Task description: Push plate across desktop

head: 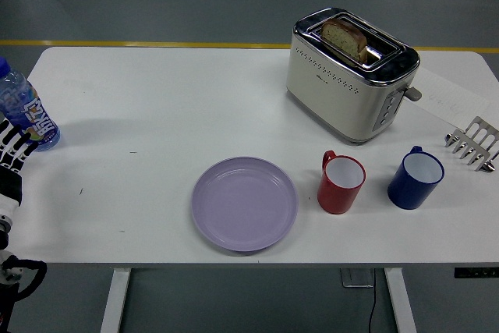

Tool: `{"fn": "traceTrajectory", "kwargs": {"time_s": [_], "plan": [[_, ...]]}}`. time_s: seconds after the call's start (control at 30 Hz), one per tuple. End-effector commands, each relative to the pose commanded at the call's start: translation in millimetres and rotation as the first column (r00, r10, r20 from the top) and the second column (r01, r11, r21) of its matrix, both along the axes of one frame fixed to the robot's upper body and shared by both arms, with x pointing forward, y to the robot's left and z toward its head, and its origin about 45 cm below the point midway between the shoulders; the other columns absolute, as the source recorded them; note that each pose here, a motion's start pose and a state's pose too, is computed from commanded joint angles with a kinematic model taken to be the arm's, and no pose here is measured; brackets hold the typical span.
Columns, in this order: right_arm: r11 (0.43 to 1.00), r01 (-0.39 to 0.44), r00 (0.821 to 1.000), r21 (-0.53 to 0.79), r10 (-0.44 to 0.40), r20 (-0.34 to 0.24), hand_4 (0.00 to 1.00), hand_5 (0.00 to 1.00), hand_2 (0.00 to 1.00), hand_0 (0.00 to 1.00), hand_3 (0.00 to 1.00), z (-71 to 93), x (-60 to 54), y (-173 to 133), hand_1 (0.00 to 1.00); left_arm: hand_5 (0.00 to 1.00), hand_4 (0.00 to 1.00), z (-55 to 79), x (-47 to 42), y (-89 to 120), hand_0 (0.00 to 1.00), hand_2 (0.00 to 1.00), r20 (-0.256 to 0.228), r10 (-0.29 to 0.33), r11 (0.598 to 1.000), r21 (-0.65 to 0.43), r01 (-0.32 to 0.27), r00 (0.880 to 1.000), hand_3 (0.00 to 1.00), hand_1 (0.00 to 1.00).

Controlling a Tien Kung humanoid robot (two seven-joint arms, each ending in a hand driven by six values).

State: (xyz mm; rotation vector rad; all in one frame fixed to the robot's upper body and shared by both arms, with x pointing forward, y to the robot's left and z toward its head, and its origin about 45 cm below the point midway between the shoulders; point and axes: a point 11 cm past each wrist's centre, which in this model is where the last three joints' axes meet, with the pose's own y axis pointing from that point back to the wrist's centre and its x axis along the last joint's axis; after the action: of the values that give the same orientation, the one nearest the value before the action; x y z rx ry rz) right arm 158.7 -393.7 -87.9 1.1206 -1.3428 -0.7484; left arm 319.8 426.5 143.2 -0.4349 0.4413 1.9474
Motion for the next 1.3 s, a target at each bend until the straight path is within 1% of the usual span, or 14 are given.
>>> {"fn": "traceTrajectory", "kwargs": {"time_s": [0.03, 0.07, 0.17, 0.33, 0.43, 0.67, 0.93, 1.3], "plan": [[1.000, 0.000, 1.000, 0.000, 0.000, 0.001, 0.121, 0.597, 0.613, 0.572, 0.601, 0.1, 0.3, 0.0, 0.534, 0.998, 0.481, 0.2, -0.2, 0.7, 0.547, 0.651, 0.003, -0.009, 1.000, -0.015, 0.009, 1.000, 0.626, 0.629], [1.000, 0.000, 1.000, 0.000, 0.000, 0.001, 0.119, 0.594, 0.613, 0.574, 0.601, 0.1, 0.4, 0.0, 0.534, 0.998, 0.488, 0.3, -0.3, 1.0, 0.555, 0.659, 0.004, -0.012, 1.000, -0.020, 0.012, 1.000, 0.635, 0.652], [1.000, 0.000, 1.000, 0.000, 0.000, 0.003, 0.119, 0.594, 0.613, 0.574, 0.601, 0.4, 1.4, 0.1, 0.534, 0.998, 0.488, -1.8, -2.2, 2.2, 0.555, 0.659, 0.011, -0.038, 0.996, -0.078, 0.039, 0.999, 0.635, 0.652], [1.000, 0.001, 1.000, 0.001, -0.001, 0.005, 0.117, 0.596, 0.613, 0.573, 0.599, 0.7, 2.4, 0.4, 0.534, 0.998, 0.492, -3.6, -4.7, 5.0, 0.560, 0.658, 0.018, -0.040, 0.993, -0.113, 0.042, 0.999, 0.636, 0.658], [1.000, 0.001, 1.000, 0.001, -0.001, 0.005, 0.117, 0.596, 0.613, 0.573, 0.599, 0.8, 2.7, 0.5, 0.534, 0.998, 0.492, -3.2, -4.5, 5.5, 0.560, 0.658, 0.022, -0.037, 0.992, -0.119, 0.040, 0.999, 0.636, 0.658], [1.000, -0.001, 1.000, 0.001, 0.001, 0.007, 0.116, 0.592, 0.613, 0.573, 0.597, 1.1, 3.8, 0.5, 0.534, 0.998, 0.493, -0.9, -1.0, 3.2, 0.580, 0.659, 0.030, -0.042, 0.991, -0.123, 0.045, 0.999, 0.635, 0.662], [1.000, -0.002, 1.000, 0.000, 0.002, 0.009, 0.116, 0.594, 0.614, 0.572, 0.597, 1.7, 5.5, 0.5, 0.534, 0.998, 0.505, -4.7, -2.0, 2.8, 0.588, 0.659, 0.018, -0.032, 0.990, -0.134, 0.035, 0.999, 0.635, 0.661], [1.000, -0.005, 1.000, 0.000, 0.005, 0.010, 0.115, 0.591, 0.614, 0.571, 0.598, 1.9, 6.2, 0.5, 0.534, 0.998, 0.505, -4.5, -1.4, 2.5, 0.586, 0.658, 0.028, -0.030, 0.988, -0.154, 0.033, 0.999, 0.635, 0.661]]}}
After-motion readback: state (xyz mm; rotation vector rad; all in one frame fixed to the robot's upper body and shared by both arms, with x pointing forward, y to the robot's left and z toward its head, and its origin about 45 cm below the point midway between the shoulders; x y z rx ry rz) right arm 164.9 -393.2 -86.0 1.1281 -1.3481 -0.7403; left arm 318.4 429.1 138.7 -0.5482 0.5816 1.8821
